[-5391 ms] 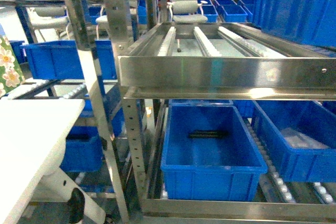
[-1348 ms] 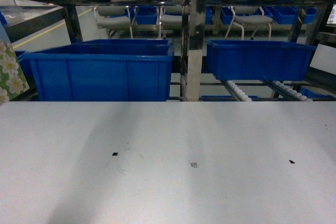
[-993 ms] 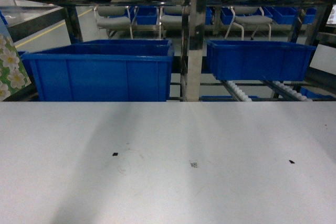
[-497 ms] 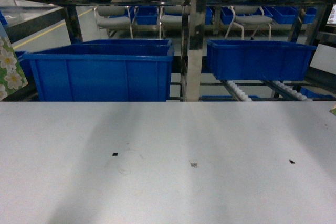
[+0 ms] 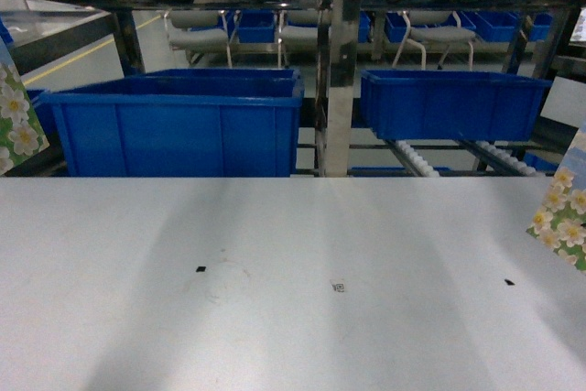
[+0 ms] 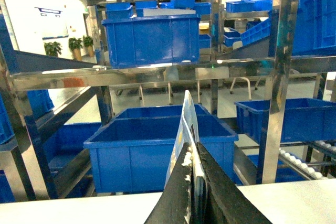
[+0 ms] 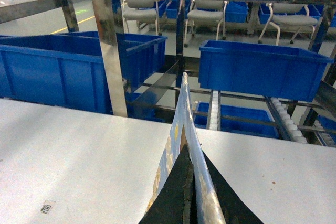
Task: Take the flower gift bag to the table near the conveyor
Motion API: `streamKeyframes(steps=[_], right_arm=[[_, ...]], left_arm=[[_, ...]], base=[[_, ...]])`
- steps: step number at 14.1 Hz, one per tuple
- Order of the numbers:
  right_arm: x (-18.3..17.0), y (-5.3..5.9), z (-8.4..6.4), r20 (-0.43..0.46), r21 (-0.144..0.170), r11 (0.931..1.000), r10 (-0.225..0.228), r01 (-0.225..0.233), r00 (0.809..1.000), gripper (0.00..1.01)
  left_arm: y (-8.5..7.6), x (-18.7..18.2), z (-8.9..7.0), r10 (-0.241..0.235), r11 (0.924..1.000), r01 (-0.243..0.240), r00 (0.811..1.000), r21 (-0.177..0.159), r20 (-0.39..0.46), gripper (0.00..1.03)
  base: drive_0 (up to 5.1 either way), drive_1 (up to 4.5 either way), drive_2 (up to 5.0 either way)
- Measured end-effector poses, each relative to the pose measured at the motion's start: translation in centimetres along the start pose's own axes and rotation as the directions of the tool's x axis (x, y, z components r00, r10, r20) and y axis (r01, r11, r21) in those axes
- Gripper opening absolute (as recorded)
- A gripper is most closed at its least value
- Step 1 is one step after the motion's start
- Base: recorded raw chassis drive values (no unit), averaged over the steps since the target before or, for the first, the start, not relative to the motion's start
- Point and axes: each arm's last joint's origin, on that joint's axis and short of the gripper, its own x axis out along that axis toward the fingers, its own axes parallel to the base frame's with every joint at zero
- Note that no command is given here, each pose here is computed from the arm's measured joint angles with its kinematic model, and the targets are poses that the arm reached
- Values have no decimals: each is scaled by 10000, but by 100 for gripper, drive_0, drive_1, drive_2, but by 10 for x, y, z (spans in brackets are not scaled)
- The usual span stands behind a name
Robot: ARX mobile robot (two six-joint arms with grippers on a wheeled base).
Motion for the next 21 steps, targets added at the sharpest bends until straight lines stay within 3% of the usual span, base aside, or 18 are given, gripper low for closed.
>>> streamKeyframes(steps=[5,10,15,18,21], right_arm=[[27,-27,-20,-627,267,9996,131,-114,9979,2],[44,-21,-51,-854,-85,9985,535,-544,9949,2],[64,-31,-75,-1206,38,9984,571,-571,9911,2],[74,-23,-89,-1421,74,9954,953,-952,9853,2],[78,-16,-89,-1383,234,9965,827,-803,9869,2]], left_arm=[[0,0,0,4,10000,-4,10000,-2,7,2],[0,0,0,4,10000,-4,10000,0,0,2],[0,0,0,4,10000,-4,10000,0,0,2],[0,0,0,4,10000,-4,10000,0,0,2],[0,0,0,3,10000,-3,10000,1,-4,2]], base=[[0,0,0],[0,0,0],[0,0,0],[0,0,0],[0,0,0]])
